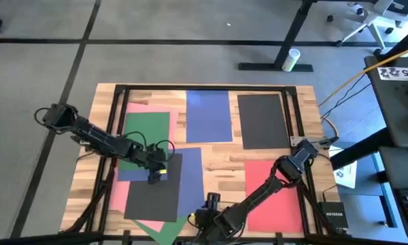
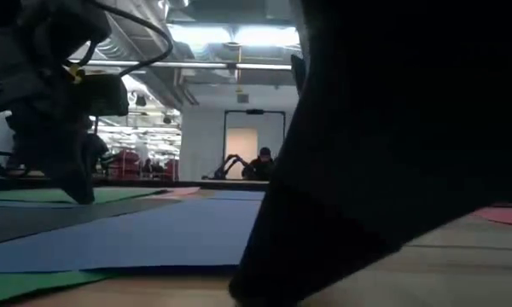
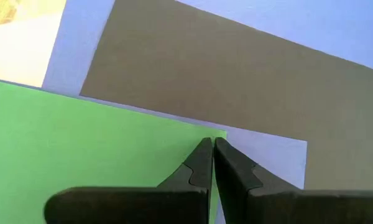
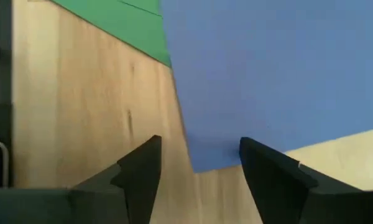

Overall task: Organize paper
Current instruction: Stack the blue paper on top of the other blue paper on the table

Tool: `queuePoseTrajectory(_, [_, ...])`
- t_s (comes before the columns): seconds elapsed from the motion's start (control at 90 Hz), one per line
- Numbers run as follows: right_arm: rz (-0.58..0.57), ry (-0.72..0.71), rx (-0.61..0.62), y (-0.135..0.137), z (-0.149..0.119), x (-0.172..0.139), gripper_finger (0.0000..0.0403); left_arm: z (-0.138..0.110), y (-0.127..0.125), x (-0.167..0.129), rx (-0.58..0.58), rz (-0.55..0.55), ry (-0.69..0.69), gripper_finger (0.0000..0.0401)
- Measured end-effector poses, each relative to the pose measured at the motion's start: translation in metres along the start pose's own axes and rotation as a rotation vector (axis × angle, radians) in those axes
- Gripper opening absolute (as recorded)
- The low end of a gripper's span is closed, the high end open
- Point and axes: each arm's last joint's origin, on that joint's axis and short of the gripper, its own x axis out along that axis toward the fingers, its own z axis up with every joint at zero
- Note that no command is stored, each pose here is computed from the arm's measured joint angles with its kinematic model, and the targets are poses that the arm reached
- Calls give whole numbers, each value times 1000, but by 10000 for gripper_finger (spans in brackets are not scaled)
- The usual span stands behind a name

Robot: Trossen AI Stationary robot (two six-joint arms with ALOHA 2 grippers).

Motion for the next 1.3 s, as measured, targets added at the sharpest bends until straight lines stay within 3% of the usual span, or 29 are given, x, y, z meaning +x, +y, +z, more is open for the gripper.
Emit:
queuePoseTrajectory(0.5, [-101,-19,-33,-14,5,5,204,0,0,0,0,-1,2,0])
queuePoseTrajectory(0.956, [-121,-44,-51,-11,15,-6,204,0,0,0,0,-1,2,0])
queuePoseTrajectory(1.3, [-244,-8,-127,-14,5,3,204,0,0,0,1,-1,2,0])
